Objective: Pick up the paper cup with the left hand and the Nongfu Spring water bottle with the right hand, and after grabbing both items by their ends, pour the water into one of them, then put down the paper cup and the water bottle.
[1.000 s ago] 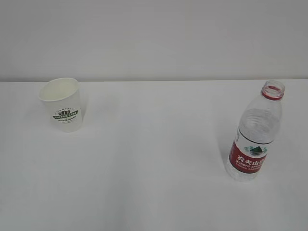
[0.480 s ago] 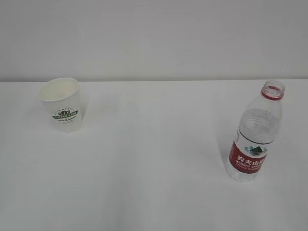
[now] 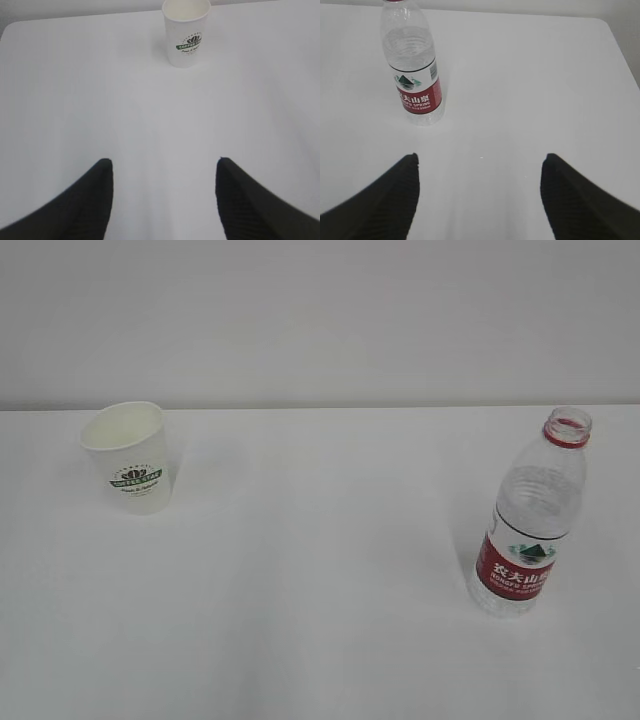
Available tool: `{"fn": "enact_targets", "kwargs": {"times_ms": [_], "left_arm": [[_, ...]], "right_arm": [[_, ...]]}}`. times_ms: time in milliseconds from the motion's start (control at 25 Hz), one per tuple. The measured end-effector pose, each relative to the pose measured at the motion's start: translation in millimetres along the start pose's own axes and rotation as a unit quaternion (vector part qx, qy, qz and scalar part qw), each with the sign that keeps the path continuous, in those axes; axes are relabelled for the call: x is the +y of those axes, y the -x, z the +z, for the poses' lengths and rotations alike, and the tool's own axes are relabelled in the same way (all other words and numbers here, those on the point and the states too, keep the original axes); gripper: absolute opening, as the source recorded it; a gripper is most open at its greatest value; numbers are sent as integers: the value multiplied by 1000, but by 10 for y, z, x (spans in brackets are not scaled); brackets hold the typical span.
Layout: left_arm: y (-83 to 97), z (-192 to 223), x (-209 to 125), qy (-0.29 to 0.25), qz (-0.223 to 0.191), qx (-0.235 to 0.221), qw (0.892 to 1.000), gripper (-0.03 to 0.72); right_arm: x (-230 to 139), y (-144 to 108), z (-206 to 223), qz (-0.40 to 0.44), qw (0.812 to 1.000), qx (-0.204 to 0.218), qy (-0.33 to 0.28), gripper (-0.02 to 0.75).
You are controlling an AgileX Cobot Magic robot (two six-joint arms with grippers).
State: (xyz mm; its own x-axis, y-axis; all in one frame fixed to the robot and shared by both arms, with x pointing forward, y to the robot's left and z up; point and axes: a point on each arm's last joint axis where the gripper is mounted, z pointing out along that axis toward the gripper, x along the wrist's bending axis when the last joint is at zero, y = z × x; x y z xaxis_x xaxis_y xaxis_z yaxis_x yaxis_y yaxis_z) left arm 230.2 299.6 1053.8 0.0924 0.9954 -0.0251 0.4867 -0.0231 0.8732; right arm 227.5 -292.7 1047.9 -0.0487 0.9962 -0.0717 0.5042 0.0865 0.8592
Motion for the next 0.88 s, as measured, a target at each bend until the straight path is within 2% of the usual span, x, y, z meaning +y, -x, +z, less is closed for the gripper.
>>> {"fn": "enact_targets", "kwargs": {"times_ms": [880], "left_arm": [[1,0,0,0,0,-1,1000,461]], "right_arm": [[-12,0,16,0,1000,0,-3,568]]}}
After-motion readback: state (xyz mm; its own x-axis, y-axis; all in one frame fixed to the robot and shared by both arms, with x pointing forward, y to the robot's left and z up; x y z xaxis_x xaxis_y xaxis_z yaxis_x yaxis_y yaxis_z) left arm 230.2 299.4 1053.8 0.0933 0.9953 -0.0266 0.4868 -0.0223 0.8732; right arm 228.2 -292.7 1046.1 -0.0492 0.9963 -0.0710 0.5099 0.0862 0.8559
